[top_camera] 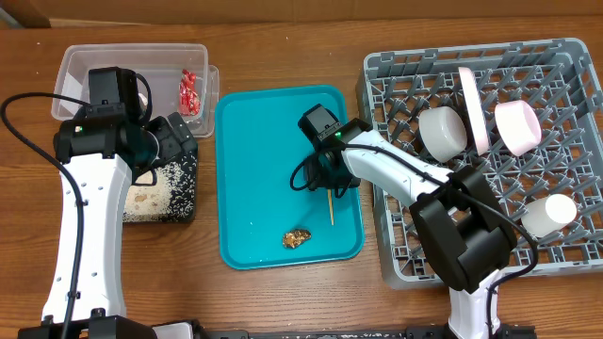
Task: Sort waste into correct bins and load items into the dishwasher
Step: 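Close the right gripper on the second wooden chopstick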
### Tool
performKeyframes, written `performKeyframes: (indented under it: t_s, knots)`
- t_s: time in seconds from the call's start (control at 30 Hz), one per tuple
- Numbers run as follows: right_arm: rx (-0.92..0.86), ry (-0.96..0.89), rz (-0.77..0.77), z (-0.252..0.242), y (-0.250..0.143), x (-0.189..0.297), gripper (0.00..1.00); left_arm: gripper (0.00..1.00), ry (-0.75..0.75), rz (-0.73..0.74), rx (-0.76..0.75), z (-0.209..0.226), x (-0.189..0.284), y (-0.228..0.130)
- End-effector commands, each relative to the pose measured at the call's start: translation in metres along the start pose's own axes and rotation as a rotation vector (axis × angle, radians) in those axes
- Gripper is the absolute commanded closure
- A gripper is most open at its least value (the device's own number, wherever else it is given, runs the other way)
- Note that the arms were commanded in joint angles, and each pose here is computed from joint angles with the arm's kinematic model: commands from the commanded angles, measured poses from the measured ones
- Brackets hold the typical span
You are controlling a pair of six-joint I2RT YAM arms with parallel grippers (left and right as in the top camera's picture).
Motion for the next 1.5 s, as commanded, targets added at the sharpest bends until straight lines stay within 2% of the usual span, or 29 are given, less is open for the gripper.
performKeyframes:
  t_s: [0.0, 0.23, 0.3, 0.33, 0.4, 0.43, 0.5, 1.47]
  knots:
    - [-0.005, 0.029, 0.068, 0.0003, -0.0131, -0.0167, 0.00, 0.00, -0.015, -0.039, 0.013, -0.0012, 0.0109, 0.0046]
    - [-0.005, 0.044, 0.059, 0.0021, -0.0113, -0.0167, 0.01, 0.00, -0.015, -0.039, 0.013, -0.0012, 0.0109, 0.0046]
    - [-0.005, 0.044, 0.060, 0.0020, -0.0115, -0.0167, 0.18, 0.00, -0.015, -0.039, 0.013, -0.0012, 0.0109, 0.0046]
    - [-0.005, 0.044, 0.060, 0.0020, -0.0115, -0.0167, 0.31, 0.00, -0.015, -0.039, 0.013, -0.0012, 0.0109, 0.0046]
    - [-0.005, 0.044, 0.060, 0.0020, -0.0115, -0.0167, 0.46, 0.00, -0.015, -0.039, 0.013, -0.0012, 0.0109, 0.0046]
    - [-0.005, 0.043, 0.062, 0.0021, -0.0118, -0.0168, 0.62, 0.00, -0.015, -0.039, 0.013, -0.0012, 0.0109, 0.0046]
    - [-0.006, 0.043, 0.063, 0.0018, -0.0122, -0.0171, 0.72, 0.00, -0.015, -0.039, 0.013, -0.0012, 0.0109, 0.0046]
    - [-0.066, -0.023, 0.096, -0.0056, -0.0197, -0.0175, 0.91, 0.00, -0.015, -0.039, 0.013, -0.0012, 0.0109, 0.0046]
Point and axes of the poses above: each gripper's point midway between its finger pads, its own x axis back along the fingers, its own z axis along the line the jaws close on, y = z × x, the point moved 7 cm from there along x, back along the fingers, and after that the axes turned 15 degrees about x, right-handed, at the moved point
